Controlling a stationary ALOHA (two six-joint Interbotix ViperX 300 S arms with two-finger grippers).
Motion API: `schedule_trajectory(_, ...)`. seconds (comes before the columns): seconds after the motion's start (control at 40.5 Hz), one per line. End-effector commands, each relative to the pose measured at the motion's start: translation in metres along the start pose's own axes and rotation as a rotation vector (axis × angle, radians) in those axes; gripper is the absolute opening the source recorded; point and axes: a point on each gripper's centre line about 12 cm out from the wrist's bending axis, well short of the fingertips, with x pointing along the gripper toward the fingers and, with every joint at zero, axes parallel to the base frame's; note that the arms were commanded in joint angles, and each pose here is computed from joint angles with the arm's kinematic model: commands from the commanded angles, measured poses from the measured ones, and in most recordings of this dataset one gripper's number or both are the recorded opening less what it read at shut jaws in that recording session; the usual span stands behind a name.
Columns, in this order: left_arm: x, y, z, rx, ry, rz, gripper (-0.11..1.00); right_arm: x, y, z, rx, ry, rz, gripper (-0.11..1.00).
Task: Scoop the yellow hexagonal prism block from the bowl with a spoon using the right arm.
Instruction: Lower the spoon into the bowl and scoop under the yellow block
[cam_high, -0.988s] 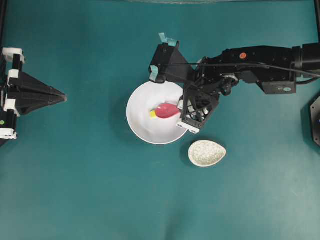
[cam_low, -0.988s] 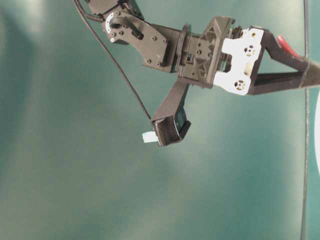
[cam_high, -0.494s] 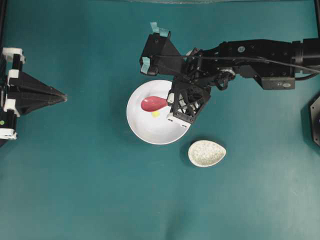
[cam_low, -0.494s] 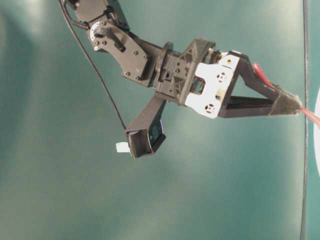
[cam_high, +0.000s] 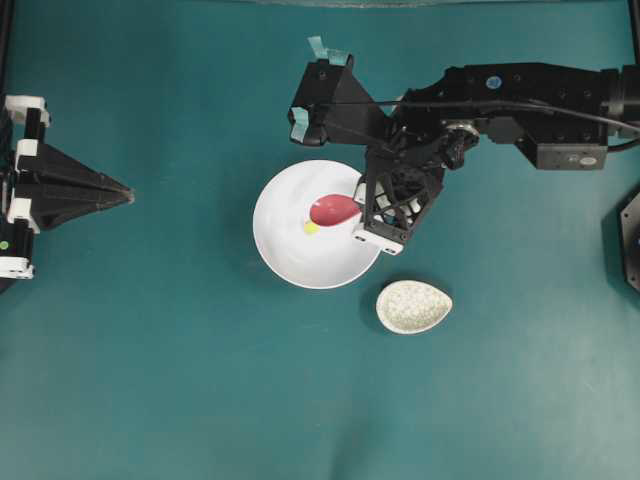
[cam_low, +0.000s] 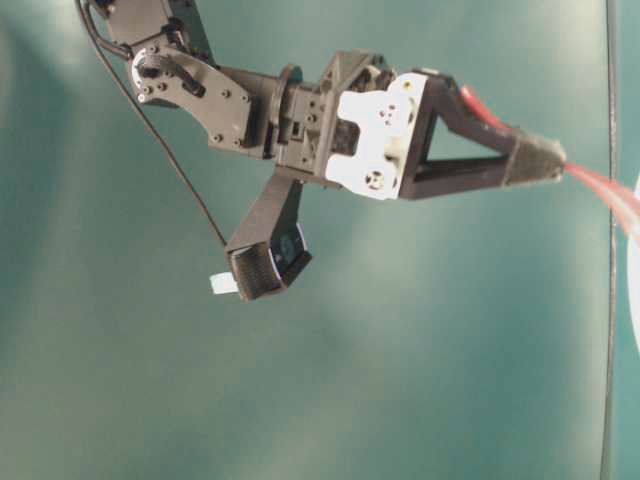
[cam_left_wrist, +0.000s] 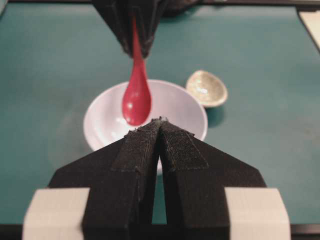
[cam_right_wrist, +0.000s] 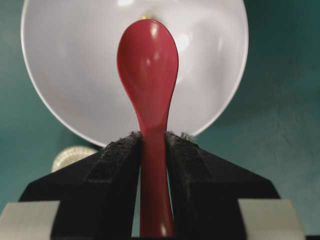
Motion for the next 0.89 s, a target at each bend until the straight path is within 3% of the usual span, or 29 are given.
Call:
schedule_trajectory(0.0, 0.001, 0.001, 0.009, 0.004, -0.024, 0.003, -0.01, -0.017, 0.002, 0.004, 0.013, -0.034, 0.009, 0.23)
schedule_trajectory(0.346, 0.001, 0.001, 0.009, 0.004, -0.024, 0.003, -0.01, 0.003, -0.001, -0.002, 0.046, 0.023, 0.000, 0.23)
schedule_trajectory(0.864, 0.001, 0.001, 0.009, 0.004, -0.021, 0.003, -0.01, 0.028, 0.008, 0.000, 0.026, 0.024, 0.004, 0.23)
